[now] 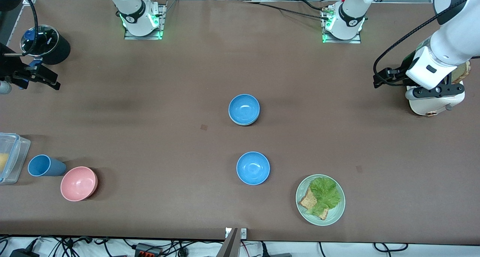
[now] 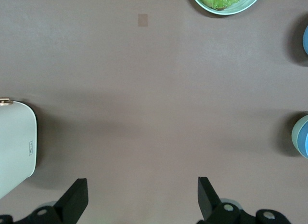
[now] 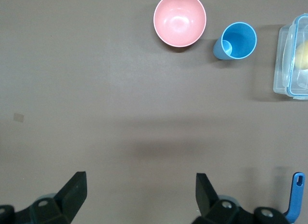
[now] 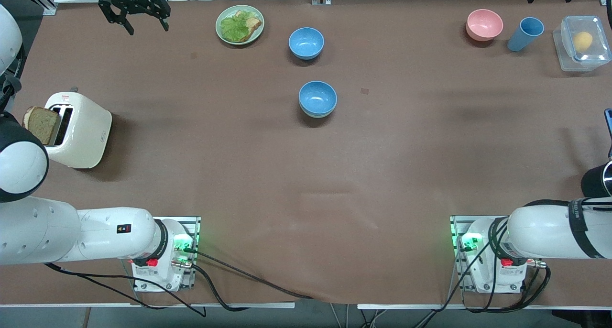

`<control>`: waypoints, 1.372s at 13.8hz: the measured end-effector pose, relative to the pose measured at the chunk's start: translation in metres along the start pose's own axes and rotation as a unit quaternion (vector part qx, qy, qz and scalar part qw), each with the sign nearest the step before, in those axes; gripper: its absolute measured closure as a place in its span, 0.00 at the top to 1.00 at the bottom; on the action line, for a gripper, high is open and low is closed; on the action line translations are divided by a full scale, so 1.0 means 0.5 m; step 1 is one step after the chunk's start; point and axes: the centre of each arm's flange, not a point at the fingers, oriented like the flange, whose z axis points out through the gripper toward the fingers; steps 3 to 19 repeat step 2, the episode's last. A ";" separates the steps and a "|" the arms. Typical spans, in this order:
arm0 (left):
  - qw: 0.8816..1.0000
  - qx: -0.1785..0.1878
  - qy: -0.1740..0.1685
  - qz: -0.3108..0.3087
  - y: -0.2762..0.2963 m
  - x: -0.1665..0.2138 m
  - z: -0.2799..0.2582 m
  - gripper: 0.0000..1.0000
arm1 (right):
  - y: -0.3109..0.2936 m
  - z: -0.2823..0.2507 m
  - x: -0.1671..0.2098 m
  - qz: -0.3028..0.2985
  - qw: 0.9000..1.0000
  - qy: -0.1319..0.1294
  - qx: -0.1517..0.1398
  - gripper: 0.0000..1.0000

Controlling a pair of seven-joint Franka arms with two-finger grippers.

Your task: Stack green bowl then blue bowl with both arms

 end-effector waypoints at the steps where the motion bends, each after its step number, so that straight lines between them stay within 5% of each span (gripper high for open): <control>1: 1.000 0.000 0.000 0.000 0.001 0.000 -0.001 1.00 | 0.000 0.000 0.000 0.000 1.000 0.000 0.000 1.00; 19: 1.000 0.000 0.001 0.001 0.001 0.000 -0.001 1.00 | 0.000 0.000 0.000 0.000 1.000 0.000 0.000 1.00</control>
